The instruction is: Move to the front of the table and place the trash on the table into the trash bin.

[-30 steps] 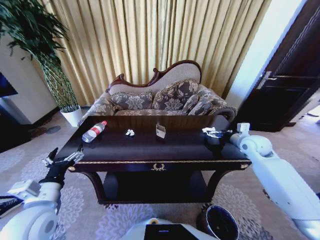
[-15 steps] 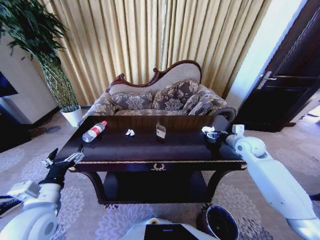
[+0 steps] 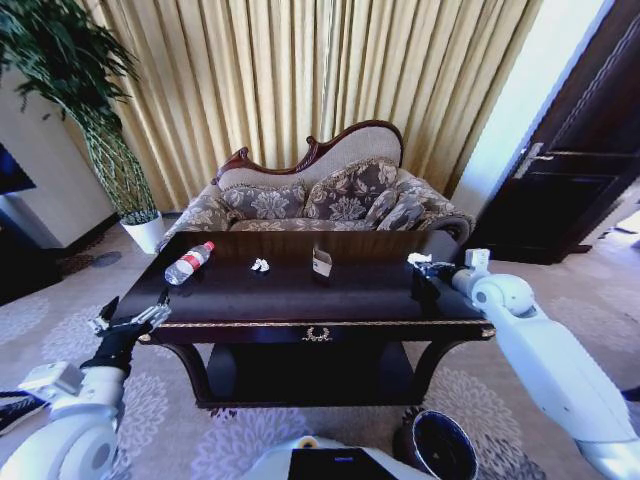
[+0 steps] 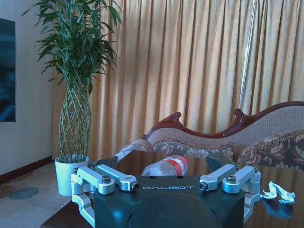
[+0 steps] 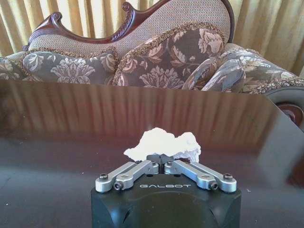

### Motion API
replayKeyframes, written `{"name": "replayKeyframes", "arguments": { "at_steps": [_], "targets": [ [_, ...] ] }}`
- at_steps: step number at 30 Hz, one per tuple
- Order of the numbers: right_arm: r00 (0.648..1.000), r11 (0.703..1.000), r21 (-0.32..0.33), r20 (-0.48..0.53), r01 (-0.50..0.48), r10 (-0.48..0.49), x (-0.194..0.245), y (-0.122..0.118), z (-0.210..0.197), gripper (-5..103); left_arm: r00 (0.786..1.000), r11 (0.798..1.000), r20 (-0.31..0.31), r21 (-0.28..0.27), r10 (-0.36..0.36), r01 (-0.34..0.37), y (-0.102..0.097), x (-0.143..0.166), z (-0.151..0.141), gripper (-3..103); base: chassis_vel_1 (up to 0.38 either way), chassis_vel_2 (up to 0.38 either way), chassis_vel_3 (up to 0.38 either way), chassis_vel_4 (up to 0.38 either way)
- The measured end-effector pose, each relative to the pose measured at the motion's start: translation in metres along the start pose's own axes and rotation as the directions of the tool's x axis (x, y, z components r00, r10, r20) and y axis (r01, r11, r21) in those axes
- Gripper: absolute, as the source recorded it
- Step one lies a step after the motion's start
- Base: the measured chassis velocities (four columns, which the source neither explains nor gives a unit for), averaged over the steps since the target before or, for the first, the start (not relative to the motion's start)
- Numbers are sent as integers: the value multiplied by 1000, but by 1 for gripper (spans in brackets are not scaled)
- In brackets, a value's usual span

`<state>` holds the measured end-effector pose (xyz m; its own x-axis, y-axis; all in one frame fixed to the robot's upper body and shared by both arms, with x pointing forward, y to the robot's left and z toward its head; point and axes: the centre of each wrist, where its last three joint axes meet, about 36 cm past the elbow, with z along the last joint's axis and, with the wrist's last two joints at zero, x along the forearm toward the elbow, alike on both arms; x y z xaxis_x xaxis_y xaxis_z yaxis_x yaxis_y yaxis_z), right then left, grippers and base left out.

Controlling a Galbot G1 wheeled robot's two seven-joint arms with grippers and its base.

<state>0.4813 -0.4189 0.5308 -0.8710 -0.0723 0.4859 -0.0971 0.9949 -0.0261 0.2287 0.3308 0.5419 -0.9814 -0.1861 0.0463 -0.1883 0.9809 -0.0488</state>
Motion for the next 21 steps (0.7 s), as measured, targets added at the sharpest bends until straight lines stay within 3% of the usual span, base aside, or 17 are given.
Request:
{"name": "replayKeyframes", "arguments": {
  "at_steps": [10, 13, 16, 17, 21],
  "targets": [
    [999, 1000, -8, 50, 19, -19, 3, -1, 1, 0, 1000, 1000, 0, 3, 1, -1, 0, 0, 0, 100, 0, 0, 0, 0],
    [992, 1000, -12, 120, 27, -25, 10, -1, 4, 0, 1000, 1000, 0, 3, 0, 0, 0, 0, 1, 100, 0, 0, 0, 0],
    [948, 1000, 22, 319, -19, 11, 26, 5, 26, 0, 1000, 1000, 6, 9, -8, 8, 2, -1, 4, 100, 0, 0, 0, 0],
    [948, 1000, 22, 319, -19, 11, 26, 5, 26, 0, 1000, 1000, 6, 9, -8, 8, 2, -1, 4, 100, 0, 0, 0, 0],
    [894, 999, 24, 448, -36, 21, 49, 21, 49, 0, 1000, 1000, 26, 19, -9, 8, 3, -3, 6, 100, 0, 0, 0, 0]
  ]
}}
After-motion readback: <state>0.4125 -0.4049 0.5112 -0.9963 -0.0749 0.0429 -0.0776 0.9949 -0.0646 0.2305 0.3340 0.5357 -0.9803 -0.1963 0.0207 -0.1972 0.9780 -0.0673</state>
